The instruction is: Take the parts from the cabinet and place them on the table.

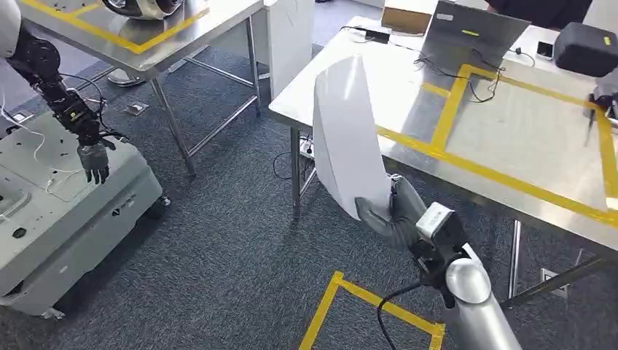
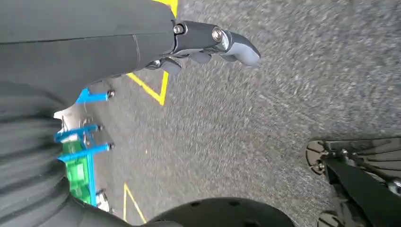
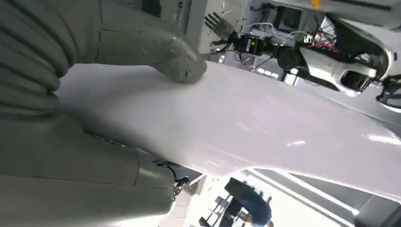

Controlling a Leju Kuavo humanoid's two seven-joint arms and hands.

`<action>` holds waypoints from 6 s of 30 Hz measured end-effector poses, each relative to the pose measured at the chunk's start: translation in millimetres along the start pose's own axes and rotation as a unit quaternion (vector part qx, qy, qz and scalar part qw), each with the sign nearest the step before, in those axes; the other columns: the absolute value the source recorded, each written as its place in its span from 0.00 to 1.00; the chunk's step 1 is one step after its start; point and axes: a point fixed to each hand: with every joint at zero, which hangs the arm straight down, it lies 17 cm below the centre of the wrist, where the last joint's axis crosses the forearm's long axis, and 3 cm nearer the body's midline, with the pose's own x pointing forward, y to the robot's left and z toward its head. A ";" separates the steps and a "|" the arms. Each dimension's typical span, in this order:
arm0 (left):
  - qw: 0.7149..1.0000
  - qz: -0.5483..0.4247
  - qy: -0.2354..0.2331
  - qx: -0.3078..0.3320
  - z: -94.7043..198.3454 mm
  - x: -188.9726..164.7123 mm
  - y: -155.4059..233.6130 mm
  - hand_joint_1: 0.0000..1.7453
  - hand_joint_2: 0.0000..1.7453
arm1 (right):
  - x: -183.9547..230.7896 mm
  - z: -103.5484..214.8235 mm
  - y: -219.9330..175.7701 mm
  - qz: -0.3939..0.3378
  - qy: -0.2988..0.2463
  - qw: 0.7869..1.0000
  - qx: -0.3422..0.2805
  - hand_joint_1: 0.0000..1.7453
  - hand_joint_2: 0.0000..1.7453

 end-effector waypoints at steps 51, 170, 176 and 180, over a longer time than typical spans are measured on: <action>1.000 -0.010 0.027 0.001 -1.1 -12.1 7.9 0.00 1.00 | 31.3 -12.5 -31.6 0.088 -0.042 0.994 -0.053 1.00 1.00; 0.991 -0.133 0.013 -0.004 2.8 19.8 10.0 0.00 1.00 | -169.7 -191.5 -40.4 0.167 0.324 0.930 0.037 1.00 1.00; 0.992 -0.126 0.016 0.002 2.9 23.8 13.5 0.00 1.00 | -177.2 -182.0 -51.2 0.173 0.336 0.925 0.033 0.00 0.00; 0.993 -0.116 0.029 0.013 2.6 21.3 19.4 0.00 0.00 | -181.7 -176.5 -52.6 0.174 0.341 0.923 0.034 0.00 0.00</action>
